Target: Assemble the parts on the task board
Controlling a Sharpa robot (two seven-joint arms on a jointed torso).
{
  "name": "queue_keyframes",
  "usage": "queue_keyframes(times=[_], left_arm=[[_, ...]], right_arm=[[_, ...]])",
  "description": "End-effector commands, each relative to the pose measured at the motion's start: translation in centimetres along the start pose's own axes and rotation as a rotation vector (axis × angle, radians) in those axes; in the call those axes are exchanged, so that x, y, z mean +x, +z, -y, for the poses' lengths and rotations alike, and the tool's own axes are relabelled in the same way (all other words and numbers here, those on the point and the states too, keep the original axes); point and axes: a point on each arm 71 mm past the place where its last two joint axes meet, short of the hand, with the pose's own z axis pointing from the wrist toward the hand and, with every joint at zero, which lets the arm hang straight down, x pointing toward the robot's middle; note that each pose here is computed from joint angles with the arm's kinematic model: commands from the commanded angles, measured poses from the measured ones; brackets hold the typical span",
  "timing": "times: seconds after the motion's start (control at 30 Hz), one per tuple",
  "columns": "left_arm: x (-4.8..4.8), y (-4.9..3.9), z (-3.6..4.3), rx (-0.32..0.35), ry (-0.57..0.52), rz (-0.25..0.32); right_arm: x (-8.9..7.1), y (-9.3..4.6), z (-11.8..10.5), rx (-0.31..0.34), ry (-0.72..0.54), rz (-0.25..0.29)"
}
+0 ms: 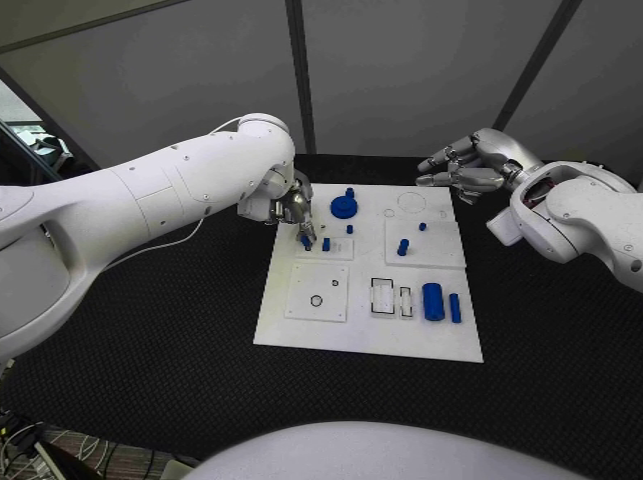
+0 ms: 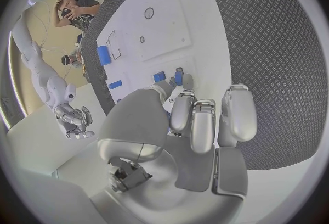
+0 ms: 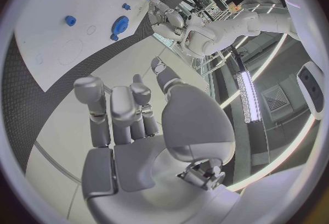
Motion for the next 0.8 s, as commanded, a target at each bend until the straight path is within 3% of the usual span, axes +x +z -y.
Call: queue_keyframes(times=[0.03,0.8], left_arm=[[-0.03,-0.08,0.14,-0.002,0.028,-0.005],[0.27,0.14,0.49,0.007,0.045,-0.022]], right_arm=[[-0.01,0.07,-0.21,-0.013,-0.001,-0.004],[0.08,0.15,-0.26,-0.015,0.000,-0.008]])
